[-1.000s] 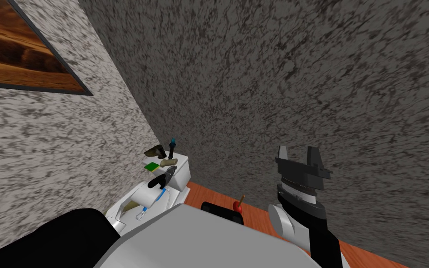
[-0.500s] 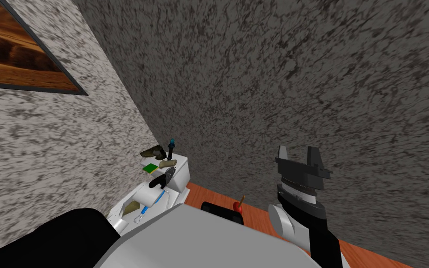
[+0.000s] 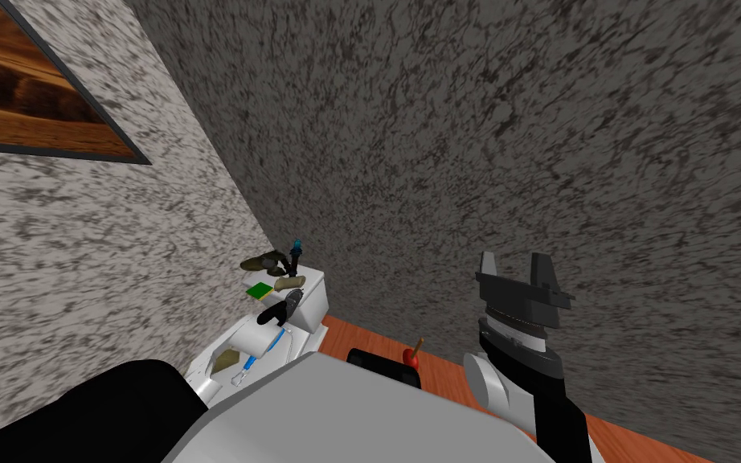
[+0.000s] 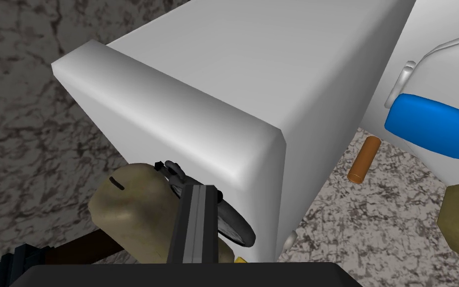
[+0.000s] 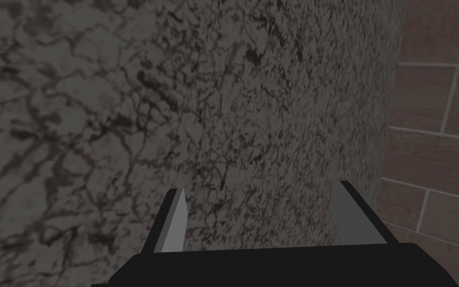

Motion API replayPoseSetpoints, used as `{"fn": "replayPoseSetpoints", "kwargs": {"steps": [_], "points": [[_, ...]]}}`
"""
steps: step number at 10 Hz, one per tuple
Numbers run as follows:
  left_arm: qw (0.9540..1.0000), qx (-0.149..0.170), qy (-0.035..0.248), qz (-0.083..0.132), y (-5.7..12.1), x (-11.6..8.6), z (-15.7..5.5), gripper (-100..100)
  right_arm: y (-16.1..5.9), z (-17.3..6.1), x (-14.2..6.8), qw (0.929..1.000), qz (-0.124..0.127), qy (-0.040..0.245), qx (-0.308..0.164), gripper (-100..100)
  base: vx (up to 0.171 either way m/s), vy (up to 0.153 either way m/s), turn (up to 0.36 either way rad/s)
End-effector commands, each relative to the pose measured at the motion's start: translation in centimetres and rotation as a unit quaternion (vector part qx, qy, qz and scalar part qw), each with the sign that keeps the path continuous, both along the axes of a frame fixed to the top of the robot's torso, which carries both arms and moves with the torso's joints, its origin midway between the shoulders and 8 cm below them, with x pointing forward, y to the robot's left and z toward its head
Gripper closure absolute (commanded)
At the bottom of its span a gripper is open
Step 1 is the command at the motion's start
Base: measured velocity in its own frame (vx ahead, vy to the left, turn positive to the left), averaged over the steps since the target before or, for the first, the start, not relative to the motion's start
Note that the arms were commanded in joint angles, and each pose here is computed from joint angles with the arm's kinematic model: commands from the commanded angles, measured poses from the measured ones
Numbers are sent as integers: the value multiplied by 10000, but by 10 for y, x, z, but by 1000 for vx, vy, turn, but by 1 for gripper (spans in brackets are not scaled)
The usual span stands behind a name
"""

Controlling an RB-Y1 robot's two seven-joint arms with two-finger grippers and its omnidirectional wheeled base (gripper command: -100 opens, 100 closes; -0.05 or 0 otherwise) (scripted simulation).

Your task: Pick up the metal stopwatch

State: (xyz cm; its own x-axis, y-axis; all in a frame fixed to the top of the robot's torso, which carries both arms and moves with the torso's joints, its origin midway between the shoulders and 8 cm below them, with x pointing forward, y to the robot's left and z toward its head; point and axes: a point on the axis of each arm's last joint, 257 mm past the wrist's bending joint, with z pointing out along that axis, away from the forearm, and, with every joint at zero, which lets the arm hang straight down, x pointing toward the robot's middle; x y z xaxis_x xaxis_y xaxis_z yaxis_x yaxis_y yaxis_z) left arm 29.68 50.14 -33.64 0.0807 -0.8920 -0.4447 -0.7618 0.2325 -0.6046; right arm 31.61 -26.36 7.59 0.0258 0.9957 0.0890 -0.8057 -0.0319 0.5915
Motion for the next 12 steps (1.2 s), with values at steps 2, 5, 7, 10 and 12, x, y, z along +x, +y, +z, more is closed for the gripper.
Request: {"fn": "replayPoseSetpoints", "kwargs": {"steps": [2,5,7,10,12], "points": [[9993,-285,127,-229,-35,1,-8,-100,0,0,0,10000,0,0,0,0,-28,79,3],[9971,-551,251,-464,-68,-1,-11,-100,0,0,0,10000,0,0,-1,0,-25,90,-3],[9945,-748,338,-653,-94,-4,-12,-100,0,0,0,10000,0,0,-1,0,-28,84,-3],[9889,-1038,453,-962,-133,-8,-10,-100,0,0,0,10000,0,0,-1,0,-22,101,-5],[9844,-1215,526,-1163,-158,-13,-7,-100,0,0,0,10000,0,0,-1,0,-14,88,-7]]}}
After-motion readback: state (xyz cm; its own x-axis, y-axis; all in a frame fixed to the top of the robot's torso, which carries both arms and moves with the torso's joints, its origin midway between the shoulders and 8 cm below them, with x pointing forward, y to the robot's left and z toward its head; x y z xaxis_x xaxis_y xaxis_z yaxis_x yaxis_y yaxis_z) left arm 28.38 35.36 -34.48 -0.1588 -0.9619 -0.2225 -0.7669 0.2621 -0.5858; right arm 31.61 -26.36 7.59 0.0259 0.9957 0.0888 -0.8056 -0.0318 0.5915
